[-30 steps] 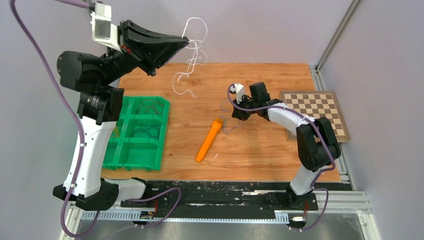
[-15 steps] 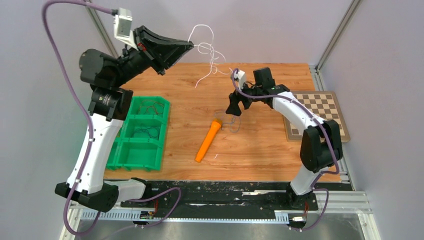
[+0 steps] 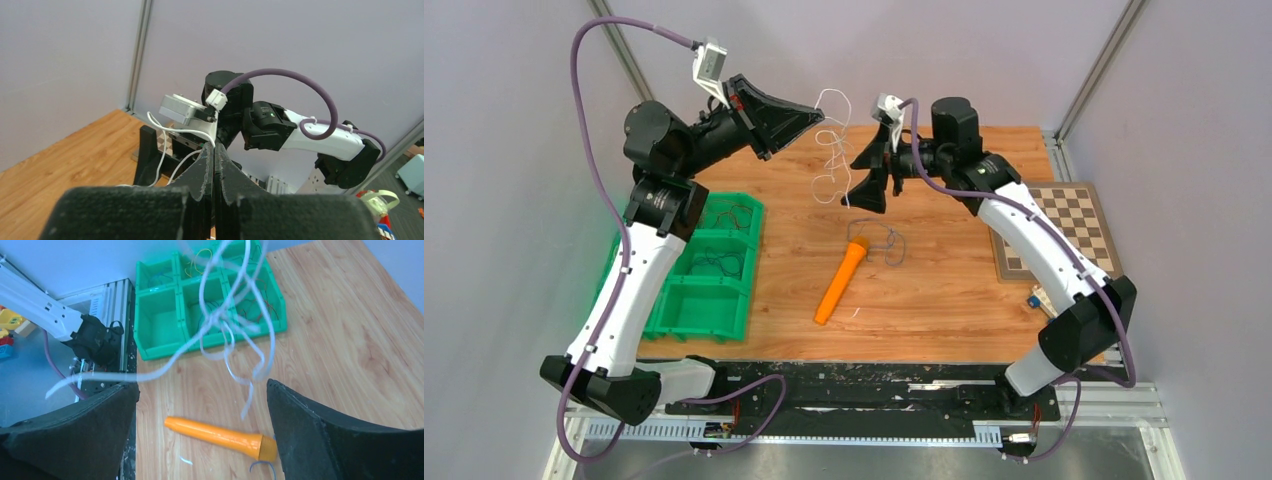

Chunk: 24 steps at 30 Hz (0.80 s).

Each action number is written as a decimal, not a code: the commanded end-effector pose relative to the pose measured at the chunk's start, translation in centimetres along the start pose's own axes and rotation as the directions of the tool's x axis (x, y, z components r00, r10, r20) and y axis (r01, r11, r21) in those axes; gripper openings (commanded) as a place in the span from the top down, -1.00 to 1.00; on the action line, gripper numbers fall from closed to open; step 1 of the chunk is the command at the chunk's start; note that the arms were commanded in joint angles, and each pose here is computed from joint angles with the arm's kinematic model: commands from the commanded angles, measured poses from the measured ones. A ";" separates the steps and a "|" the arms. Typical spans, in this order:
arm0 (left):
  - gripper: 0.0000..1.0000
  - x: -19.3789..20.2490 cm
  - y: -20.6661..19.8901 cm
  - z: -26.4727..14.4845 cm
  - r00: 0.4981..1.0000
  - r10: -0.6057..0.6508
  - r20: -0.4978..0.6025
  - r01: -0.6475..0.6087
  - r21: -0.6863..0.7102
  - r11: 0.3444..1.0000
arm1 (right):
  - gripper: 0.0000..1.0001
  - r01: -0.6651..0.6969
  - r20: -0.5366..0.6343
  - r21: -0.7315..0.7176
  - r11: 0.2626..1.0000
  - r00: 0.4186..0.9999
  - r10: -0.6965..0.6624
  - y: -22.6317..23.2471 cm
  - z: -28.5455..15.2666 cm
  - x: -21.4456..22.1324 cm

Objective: Untangle the cables

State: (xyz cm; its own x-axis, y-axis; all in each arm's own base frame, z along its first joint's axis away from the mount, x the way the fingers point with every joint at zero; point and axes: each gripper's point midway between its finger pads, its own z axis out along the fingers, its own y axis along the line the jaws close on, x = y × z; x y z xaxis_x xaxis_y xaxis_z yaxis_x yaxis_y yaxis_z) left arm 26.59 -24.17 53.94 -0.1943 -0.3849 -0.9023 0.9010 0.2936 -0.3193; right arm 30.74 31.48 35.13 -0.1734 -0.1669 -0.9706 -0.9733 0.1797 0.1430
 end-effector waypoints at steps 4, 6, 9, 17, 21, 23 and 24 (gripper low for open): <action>1.00 -1.1 -2.0 -0.7 0.999 0.008 0.033 -0.009 0.044 0.999 | -0.78 0.025 0.117 -0.011 1.000 0.993 -0.023 -1.8 4.0 -4.2; 1.00 -1.7 -1.9 -0.6 0.999 0.005 0.054 -0.006 0.030 1.000 | -0.47 0.029 0.108 -0.036 0.999 0.994 -0.025 -1.7 5.2 -3.3; 1.00 -3.4 -2.8 -0.5 0.995 0.036 0.093 -0.039 0.039 0.998 | 0.32 -0.008 0.068 -0.039 0.999 0.998 0.010 -2.3 6.2 -0.4; 1.00 -7.6 -4.0 -1.5 0.974 0.132 0.184 -0.135 0.000 0.991 | 1.00 -0.071 -0.037 0.117 0.991 0.996 0.075 -6.5 3.9 6.9; 1.00 -10.7 -2.7 -2.6 0.952 0.183 0.243 -0.169 -0.079 0.982 | 1.00 -0.070 -0.136 0.175 0.982 0.986 0.095 -7.5 2.1 12.1; 1.00 -11.9 -2.2 -3.1 0.942 0.213 0.261 -0.191 -0.107 0.976 | 1.00 -0.055 -0.194 0.203 0.978 0.976 0.095 -7.9 1.3 14.7; 1.00 -12.4 -1.8 -3.3 0.937 0.226 0.267 -0.199 -0.123 0.972 | 1.00 -0.047 -0.217 0.212 0.976 0.972 0.093 -8.1 0.8 15.8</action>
State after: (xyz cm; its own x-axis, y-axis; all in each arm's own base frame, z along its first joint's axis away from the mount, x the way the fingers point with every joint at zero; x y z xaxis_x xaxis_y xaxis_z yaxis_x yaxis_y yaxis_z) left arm 29.38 -20.11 56.69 -0.1494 -0.4465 -0.8822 0.8415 0.4111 -0.3506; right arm 35.59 31.95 24.24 -0.2557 -0.2244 -0.9404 -0.9383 0.2921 0.1854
